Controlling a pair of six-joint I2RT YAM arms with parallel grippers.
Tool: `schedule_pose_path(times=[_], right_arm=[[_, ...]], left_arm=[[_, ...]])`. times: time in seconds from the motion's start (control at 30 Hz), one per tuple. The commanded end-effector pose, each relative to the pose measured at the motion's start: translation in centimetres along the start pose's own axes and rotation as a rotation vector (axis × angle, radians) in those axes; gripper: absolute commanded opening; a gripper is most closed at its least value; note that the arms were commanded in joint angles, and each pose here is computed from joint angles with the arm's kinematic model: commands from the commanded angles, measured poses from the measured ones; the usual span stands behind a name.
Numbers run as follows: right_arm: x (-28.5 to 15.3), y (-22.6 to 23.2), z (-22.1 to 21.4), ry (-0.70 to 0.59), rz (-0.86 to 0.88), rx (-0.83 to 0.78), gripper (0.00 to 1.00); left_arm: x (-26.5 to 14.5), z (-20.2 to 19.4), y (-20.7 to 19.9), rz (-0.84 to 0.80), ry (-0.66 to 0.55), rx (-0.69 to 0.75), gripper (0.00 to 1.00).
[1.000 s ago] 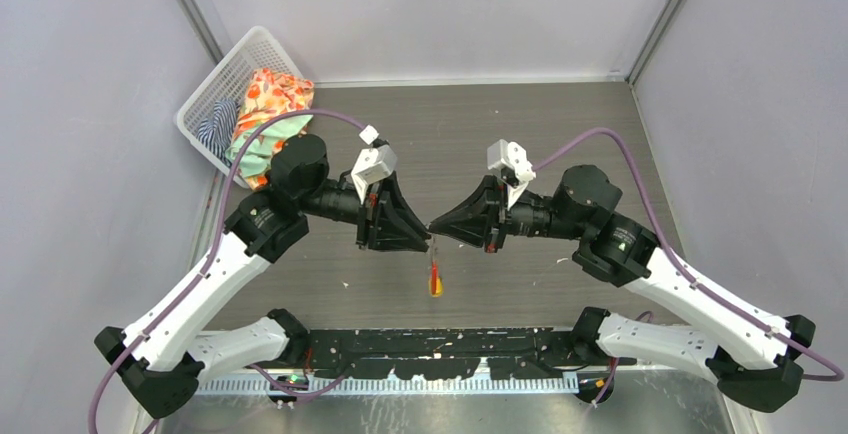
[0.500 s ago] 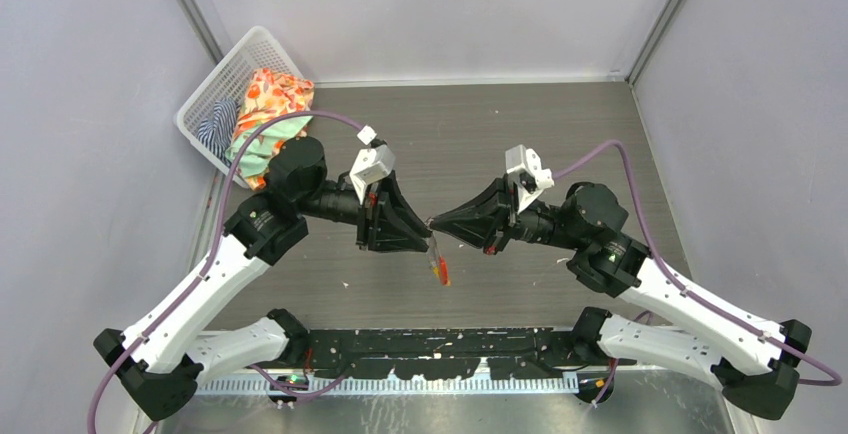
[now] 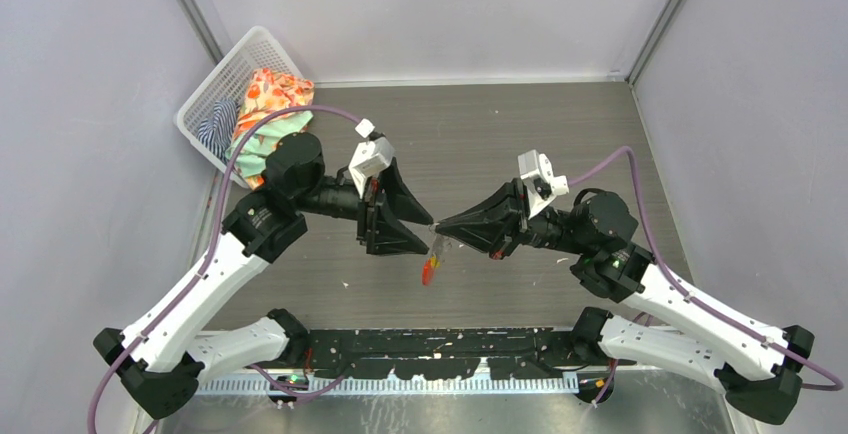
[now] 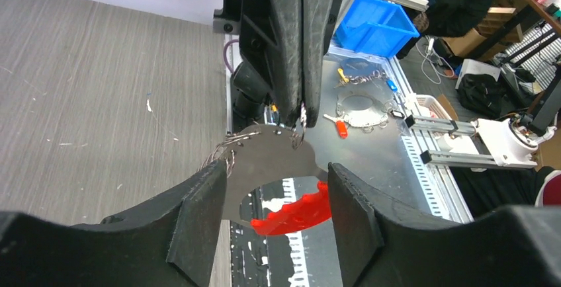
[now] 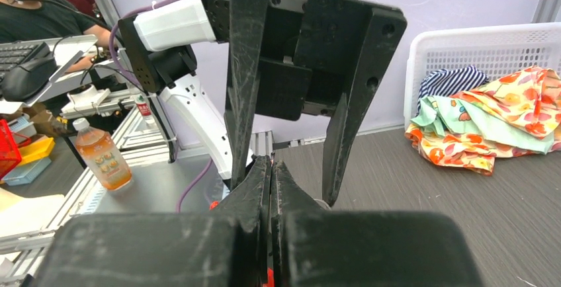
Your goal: Put the keys on the keyring
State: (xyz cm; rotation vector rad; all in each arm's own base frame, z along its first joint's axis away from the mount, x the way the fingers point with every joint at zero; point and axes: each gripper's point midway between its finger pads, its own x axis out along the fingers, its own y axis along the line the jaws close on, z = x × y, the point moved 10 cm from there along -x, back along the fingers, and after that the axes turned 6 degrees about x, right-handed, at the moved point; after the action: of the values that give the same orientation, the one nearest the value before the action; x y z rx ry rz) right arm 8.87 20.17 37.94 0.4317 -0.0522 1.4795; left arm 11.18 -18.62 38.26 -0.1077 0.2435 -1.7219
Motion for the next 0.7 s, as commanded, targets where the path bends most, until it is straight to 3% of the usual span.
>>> schedule_pose_path(times=[0.0,0.23,0.57,0.67], right_arm=[[0.2,0.6,1.6,-0.039,0.03,-0.042,0.01],[0.5,0.5,1.6,-0.038,0.04,-0.038,0.01],[0.9,0.3,1.6,-0.044,0.05,-0.028,0.01],[0.8,0.3,1.6,-0.05,0.041,-0.028,0.01]], left_arm=[[-0.4,2.5,-0.8,-0.001,-0.056,0.07,0.6],[-0.4,2.1,-0.9,-0.023,-0.051,0.067,0.47],[-0.4,1.1,-0.7,-0.025,-0.035,0.086,0.2],[-0.6,0.7,-0.9,-0.029,-0.023,0.085,0.22]])
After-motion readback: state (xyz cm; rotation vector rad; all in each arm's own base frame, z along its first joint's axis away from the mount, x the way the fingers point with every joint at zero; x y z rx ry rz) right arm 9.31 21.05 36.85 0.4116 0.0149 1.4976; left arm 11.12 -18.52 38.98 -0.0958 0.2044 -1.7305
